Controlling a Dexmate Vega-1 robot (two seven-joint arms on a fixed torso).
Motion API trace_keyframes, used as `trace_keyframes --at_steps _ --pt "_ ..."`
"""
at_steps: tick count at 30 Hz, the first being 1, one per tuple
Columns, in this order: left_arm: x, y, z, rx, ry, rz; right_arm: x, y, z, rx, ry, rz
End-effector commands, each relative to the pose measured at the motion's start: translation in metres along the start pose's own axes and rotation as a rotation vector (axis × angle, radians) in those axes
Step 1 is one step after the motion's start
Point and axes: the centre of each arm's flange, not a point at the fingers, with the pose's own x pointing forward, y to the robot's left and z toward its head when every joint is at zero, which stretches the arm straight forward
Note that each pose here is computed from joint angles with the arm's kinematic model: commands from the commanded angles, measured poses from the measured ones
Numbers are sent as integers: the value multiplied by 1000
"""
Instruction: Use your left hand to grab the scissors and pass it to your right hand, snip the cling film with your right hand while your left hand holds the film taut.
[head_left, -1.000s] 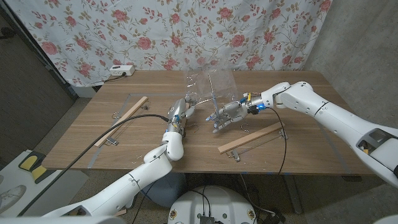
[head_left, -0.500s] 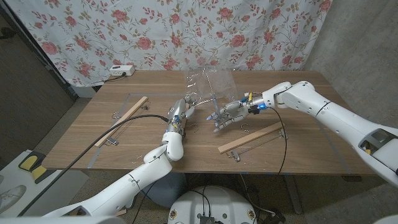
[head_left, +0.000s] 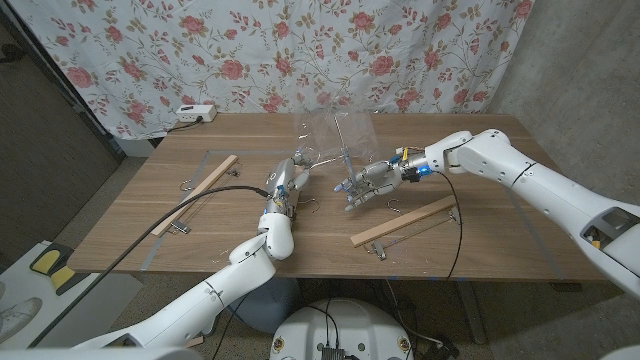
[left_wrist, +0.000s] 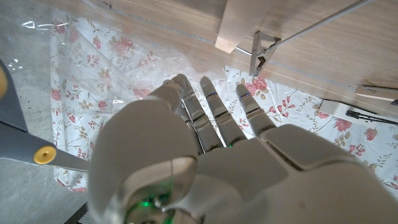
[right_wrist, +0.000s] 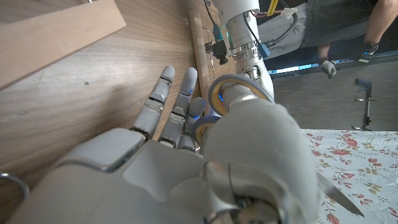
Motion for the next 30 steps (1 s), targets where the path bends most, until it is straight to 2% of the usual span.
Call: trace_keyframes --at_steps 1,9,17,23,30 --pt "-8 11 -11 -1 4 34 3 5 7 5 -4 -14" --pt "-10 17 -17 12 -17 47 1 7 13 5 -27 -55" --pt "-18 17 -18 27 -13 52 5 9 10 -4 -15 -43" --pt "-24 17 -18 30 6 64 10 4 7 -1 -12 -32" --pt "-21 17 -19 36 13 72 13 -3 6 4 -17 -15"
